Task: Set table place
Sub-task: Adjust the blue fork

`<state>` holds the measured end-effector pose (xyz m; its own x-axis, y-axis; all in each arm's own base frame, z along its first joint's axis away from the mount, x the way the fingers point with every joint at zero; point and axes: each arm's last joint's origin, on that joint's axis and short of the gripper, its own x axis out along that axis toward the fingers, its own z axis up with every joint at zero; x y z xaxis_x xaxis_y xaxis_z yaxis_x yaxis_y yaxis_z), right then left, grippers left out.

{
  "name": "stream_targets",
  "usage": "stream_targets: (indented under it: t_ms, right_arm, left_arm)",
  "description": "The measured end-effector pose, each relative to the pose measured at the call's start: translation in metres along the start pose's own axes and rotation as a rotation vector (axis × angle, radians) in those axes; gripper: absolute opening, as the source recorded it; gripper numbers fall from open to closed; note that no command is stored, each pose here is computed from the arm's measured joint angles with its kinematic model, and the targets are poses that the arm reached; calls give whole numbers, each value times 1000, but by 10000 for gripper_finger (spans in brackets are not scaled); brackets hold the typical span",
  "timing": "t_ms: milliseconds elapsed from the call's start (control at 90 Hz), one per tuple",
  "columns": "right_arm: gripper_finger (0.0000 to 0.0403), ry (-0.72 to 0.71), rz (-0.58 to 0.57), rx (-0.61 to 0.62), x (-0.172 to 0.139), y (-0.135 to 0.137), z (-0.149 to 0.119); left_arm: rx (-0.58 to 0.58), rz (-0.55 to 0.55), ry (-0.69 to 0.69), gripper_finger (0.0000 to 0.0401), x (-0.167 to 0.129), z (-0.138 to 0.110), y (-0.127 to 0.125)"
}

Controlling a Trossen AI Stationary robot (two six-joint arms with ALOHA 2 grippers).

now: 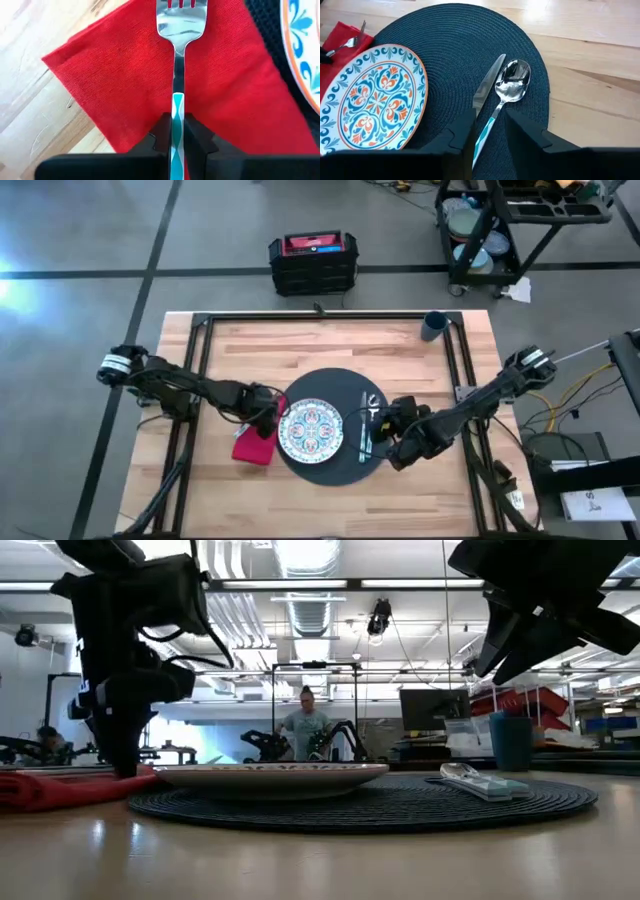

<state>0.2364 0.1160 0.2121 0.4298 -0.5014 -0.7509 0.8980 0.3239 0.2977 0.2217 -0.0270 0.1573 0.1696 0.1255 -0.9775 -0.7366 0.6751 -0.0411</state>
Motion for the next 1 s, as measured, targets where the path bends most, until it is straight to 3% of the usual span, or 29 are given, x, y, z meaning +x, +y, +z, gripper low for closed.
stream_targets:
  t_ms: [300, 633, 778, 1000]
  right_arm:
    - [67, 0, 1, 10, 0, 0, 0]
    - [77, -35, -5, 2, 1, -1, 2]
    - [94, -50, -9, -4, 1, -2, 3]
    - [112, -54, -10, -7, 0, -2, 3]
  left_arm:
    - [-15, 15, -12, 8, -24, 3, 3]
    - [-388, -72, 36, 8, -34, -7, 7]
    - [-469, -112, 27, 8, -36, -8, 4]
    - [-524, -87, 16, 8, -28, -12, 0]
